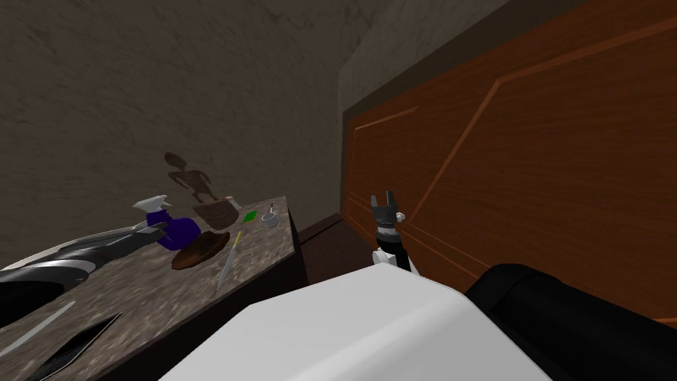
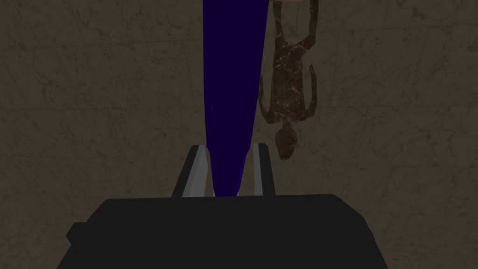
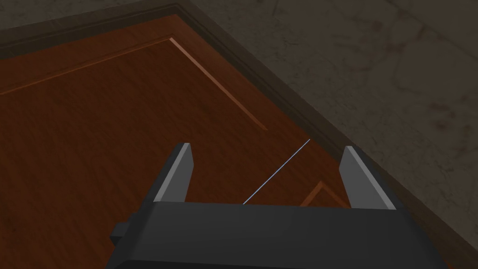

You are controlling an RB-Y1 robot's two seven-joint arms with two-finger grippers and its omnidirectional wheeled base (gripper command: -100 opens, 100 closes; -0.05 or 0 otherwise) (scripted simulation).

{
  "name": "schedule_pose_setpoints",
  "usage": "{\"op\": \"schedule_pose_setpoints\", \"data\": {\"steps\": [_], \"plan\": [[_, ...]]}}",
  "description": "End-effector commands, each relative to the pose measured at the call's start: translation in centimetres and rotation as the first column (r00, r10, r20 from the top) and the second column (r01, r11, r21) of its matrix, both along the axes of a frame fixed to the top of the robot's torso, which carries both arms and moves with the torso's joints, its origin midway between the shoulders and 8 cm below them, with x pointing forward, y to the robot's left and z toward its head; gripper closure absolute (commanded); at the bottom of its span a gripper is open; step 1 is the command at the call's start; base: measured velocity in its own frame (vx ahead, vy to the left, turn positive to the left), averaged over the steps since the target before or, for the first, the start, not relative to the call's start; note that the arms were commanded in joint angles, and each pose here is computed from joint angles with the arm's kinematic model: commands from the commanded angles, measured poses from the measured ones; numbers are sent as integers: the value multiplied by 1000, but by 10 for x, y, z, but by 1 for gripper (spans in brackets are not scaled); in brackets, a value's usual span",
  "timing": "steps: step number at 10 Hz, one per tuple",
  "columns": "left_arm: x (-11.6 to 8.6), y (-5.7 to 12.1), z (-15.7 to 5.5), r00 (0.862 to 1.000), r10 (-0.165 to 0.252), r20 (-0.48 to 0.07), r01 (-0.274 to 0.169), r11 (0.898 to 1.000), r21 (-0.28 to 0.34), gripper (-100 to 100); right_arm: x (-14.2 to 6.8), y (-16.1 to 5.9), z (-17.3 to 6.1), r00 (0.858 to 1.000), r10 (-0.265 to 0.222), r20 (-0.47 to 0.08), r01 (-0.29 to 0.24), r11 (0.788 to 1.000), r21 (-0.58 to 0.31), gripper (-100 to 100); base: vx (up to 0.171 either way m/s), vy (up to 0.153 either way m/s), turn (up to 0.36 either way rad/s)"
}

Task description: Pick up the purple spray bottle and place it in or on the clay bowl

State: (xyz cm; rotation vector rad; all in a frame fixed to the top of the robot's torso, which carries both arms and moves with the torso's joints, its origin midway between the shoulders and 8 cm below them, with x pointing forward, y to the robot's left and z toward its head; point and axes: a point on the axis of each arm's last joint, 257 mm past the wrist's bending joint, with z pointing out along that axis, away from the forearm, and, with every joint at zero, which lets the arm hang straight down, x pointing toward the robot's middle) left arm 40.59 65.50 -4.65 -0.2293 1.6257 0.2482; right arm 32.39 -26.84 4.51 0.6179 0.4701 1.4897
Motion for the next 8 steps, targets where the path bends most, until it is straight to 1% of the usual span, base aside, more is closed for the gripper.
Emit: {"op": "schedule_pose_setpoints", "data": {"steps": [1,4,8], "plan": [[-4,13,-8,999,45,-21,-46,999,-25,100,0,0,0,1000,0,0,0,1000,0,0,6,50,-158],[-12,36,-24,991,120,-60,-123,991,-57,100,0,0,0,1000,0,0,0,1000,0,0,0,51,-147],[-24,59,-41,974,203,-103,-211,974,-81,100,0,0,0,1000,0,0,0,1000,0,0,-10,43,-139]]}}
